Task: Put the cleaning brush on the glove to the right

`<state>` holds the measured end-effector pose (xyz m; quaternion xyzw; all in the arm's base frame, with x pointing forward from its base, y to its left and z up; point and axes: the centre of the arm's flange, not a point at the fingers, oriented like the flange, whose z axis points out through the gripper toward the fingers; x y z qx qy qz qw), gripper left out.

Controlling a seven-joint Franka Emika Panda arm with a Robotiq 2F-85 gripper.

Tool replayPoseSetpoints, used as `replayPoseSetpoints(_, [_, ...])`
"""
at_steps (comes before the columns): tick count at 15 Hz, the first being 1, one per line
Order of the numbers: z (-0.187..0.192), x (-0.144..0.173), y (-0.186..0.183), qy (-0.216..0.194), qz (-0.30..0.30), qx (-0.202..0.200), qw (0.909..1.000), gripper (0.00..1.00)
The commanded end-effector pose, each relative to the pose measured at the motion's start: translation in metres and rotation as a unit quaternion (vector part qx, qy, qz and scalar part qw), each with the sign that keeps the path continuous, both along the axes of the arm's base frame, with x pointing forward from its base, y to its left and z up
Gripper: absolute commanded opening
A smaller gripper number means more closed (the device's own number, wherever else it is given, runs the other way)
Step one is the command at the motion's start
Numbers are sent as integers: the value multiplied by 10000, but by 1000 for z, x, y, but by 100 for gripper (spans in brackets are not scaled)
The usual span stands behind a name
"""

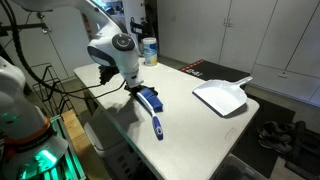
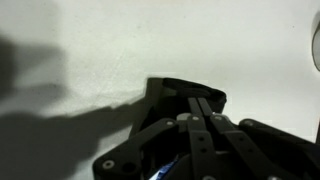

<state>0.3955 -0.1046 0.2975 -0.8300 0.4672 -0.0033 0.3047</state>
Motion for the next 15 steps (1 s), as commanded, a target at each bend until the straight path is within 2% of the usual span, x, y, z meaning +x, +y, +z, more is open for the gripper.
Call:
replayPoseSetpoints(1, [-3,-7,-3,-39,-38,1,10000,1])
replayPoseSetpoints(8, [22,8,7,50,228,-293,9993,1])
replayPoseSetpoints(15, [62,56,26,341,630,-1002,9924,1])
